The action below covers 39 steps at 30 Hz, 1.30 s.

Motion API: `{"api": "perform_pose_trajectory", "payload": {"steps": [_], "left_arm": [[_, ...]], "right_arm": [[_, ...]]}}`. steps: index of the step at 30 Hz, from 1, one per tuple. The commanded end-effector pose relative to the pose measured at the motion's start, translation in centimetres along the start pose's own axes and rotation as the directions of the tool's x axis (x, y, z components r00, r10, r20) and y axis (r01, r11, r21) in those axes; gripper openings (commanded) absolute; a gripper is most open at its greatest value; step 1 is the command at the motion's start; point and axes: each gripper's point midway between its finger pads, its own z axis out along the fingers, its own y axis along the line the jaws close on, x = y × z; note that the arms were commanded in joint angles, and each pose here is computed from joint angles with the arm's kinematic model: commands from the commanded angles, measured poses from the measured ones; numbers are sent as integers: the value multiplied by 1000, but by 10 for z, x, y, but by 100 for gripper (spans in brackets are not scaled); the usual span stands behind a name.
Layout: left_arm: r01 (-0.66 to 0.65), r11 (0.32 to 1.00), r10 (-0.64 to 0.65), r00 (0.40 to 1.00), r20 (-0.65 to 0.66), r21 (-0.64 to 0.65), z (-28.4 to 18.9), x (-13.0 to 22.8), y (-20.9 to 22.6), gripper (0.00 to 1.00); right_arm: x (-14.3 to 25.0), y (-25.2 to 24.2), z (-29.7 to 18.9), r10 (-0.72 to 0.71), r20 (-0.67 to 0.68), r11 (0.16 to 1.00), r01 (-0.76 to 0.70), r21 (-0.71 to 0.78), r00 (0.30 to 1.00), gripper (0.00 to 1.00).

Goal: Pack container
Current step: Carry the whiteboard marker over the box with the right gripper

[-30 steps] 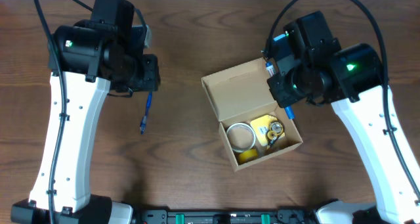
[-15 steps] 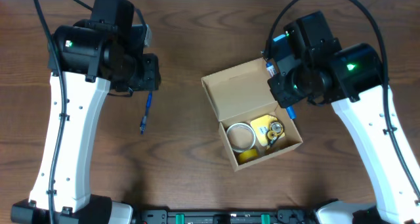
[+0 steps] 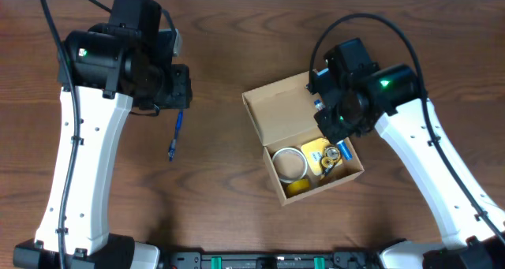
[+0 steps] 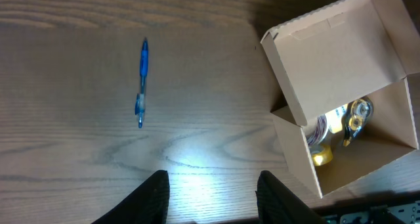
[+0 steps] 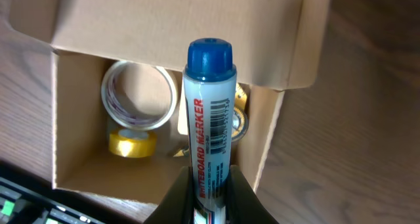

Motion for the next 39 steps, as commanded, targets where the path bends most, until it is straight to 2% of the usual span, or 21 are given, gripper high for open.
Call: {"api": "perform_pose_trajectory", "payload": {"steps": [1, 20, 28, 39], "left_arm": [[-12, 1000, 12, 1000, 12, -5, -4, 1, 1, 44], [-12, 1000, 12, 1000, 12, -5, -4, 1, 1, 44], [-12, 1000, 12, 1000, 12, -4, -4, 1, 1, 44], [-12, 1000, 12, 1000, 13, -5, -4, 1, 1, 45]], "right_arm": [[-1, 0, 3, -12, 4, 1000, 12, 10, 1000, 9], [-10, -2, 2, -5, 41, 1000, 4, 19, 999, 9], [-7, -4, 2, -259, 22, 966, 258, 28, 966, 9], [-7, -1, 2, -466, 51, 884, 467, -16, 883, 8]]}}
